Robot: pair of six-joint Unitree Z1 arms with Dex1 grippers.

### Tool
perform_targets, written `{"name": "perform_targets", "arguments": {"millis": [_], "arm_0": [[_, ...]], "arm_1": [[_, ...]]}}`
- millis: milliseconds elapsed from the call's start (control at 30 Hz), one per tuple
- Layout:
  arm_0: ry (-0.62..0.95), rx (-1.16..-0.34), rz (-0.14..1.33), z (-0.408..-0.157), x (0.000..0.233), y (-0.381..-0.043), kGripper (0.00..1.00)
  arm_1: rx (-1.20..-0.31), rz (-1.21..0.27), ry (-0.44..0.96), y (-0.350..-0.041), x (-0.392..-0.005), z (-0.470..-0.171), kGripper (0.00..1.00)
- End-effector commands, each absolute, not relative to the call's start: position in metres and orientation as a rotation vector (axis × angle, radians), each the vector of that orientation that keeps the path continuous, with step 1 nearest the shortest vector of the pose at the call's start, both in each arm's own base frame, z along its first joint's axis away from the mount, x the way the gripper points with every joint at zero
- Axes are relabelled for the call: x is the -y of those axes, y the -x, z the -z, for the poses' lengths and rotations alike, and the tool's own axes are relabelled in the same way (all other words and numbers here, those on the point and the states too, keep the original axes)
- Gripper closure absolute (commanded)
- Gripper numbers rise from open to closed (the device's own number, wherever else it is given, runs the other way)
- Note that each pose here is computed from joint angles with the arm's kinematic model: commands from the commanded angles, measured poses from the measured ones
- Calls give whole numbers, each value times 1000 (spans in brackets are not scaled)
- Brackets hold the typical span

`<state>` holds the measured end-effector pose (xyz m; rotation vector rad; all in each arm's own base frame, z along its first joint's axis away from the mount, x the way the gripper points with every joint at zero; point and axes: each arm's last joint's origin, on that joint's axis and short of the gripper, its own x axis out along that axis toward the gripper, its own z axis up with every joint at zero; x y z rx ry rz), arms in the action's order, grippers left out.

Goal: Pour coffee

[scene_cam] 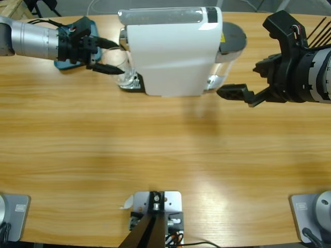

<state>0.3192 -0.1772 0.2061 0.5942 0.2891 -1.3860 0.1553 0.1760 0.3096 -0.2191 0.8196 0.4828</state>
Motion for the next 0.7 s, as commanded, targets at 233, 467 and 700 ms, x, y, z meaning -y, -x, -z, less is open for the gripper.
{"name": "perform_targets", "arguments": {"millis": [233, 467, 700], "arm_0": [[-678, -366, 1359, -182, 205, -320, 1000], [-672, -365, 1362, -182, 205, -320, 1000], [-648, -352, 1388, -184, 199, -318, 1000]], "arm_1": [[-848, -432, 231, -162, -175, -298, 0], [-845, -430, 231, -161, -175, -298, 0], [-842, -426, 232, -162, -174, -299, 0]]}}
